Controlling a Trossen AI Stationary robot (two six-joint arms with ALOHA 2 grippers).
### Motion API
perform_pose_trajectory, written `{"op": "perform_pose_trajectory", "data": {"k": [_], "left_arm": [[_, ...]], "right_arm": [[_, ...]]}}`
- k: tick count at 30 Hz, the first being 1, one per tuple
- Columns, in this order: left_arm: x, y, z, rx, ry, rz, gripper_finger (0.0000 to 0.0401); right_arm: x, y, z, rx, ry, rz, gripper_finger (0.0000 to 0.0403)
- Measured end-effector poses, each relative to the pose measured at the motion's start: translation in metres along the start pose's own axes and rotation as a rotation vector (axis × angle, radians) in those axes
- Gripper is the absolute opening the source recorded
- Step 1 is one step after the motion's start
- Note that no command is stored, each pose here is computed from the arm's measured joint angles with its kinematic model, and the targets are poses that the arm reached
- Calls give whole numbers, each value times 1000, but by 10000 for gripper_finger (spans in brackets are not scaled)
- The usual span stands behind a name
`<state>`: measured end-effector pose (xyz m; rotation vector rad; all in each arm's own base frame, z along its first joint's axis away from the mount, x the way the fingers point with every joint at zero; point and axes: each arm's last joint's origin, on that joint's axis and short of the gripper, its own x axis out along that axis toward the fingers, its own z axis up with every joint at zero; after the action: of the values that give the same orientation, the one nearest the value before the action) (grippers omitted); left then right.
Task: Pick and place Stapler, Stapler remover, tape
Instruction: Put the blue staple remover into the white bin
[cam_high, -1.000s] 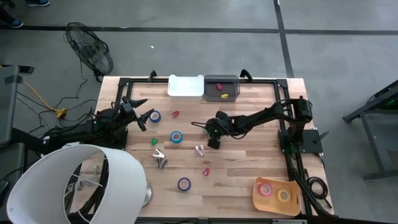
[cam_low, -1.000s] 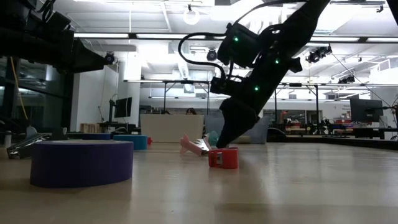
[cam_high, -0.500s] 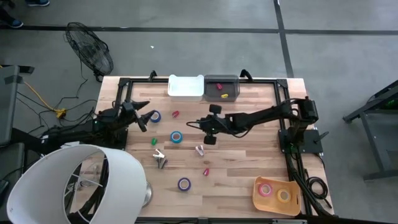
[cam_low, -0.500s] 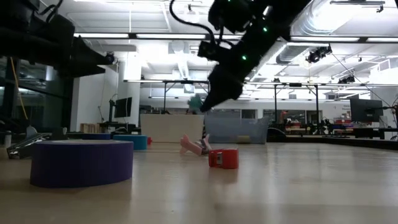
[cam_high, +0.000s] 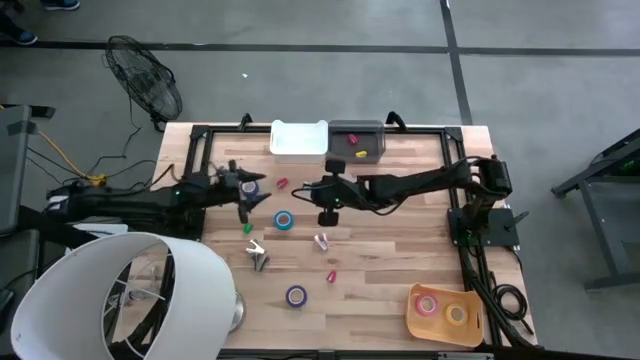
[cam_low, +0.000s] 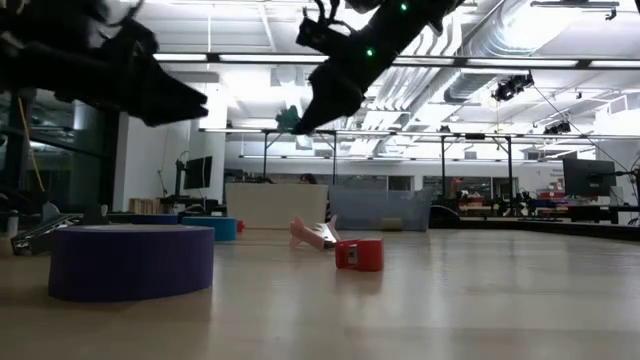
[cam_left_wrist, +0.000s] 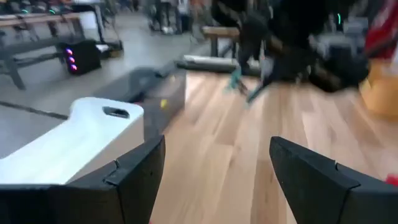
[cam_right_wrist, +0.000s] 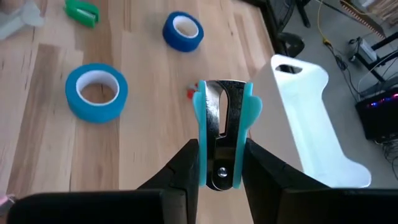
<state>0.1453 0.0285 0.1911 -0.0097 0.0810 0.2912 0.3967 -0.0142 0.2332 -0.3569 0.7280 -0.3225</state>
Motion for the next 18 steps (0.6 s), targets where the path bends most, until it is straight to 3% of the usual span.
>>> {"op": "perform_pose_trajectory", "data": {"k": [11,18], "left_arm": [[80,-13,40,378,180,-140,285],[114,-19,50,508,310,-231,285]], "right_arm": [[-1,-3,-1,5,33,85,84],[-1,-1,-2,24,39,156,84]]}}
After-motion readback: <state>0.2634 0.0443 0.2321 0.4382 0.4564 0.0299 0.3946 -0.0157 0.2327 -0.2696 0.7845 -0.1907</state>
